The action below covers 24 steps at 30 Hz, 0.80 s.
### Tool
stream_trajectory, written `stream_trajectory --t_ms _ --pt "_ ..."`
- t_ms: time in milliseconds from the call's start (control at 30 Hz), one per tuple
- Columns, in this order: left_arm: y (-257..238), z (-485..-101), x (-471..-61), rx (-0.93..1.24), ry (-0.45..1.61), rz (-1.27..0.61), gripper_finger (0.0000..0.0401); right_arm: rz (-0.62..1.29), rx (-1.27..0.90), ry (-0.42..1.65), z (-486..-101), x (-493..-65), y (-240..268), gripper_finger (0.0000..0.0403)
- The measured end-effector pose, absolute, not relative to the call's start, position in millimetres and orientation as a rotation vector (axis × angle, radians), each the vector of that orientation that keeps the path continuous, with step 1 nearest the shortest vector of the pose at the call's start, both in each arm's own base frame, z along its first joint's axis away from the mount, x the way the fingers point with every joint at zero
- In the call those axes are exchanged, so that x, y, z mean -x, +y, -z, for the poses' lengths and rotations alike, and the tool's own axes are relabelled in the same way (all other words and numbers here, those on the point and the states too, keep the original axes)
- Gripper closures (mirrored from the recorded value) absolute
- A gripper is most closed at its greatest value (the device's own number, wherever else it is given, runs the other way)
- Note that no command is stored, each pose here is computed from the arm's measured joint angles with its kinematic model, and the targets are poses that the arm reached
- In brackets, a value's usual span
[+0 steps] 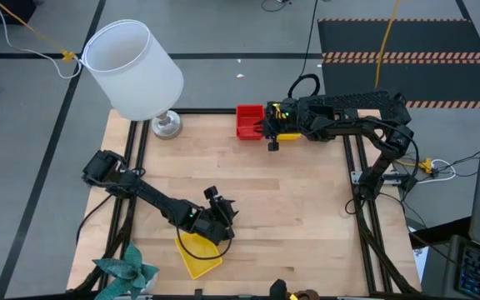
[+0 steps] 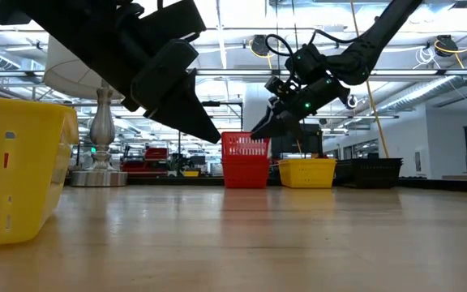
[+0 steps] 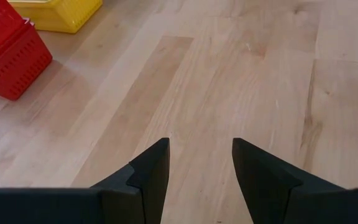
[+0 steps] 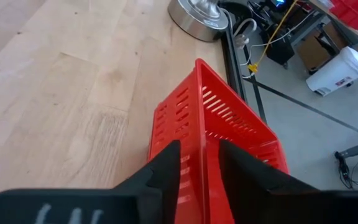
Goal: Stack baskets by color
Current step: Stack the bottom red bin on top of the red bin
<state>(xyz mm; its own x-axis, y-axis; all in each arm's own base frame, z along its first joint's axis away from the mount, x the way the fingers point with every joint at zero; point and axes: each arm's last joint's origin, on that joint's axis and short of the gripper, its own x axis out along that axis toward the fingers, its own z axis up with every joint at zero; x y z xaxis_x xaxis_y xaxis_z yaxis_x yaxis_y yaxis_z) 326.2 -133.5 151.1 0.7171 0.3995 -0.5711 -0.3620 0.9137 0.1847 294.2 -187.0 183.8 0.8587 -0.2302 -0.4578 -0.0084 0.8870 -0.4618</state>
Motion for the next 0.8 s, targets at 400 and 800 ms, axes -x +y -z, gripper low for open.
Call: stream_trajectory --t_ms 400,800 --pt "-133.5 -151.1 -326.2 -0.061 0.646 -0.421 0.0224 0.124 0.471 0.531 -183.7 -294.2 -187.1 0.0328" --pt "-133.5 -151.1 -326.2 -0.061 0.646 -0.421 0.0224 0.138 0.509 0.492 -187.7 -296.1 -188.4 0.0383"
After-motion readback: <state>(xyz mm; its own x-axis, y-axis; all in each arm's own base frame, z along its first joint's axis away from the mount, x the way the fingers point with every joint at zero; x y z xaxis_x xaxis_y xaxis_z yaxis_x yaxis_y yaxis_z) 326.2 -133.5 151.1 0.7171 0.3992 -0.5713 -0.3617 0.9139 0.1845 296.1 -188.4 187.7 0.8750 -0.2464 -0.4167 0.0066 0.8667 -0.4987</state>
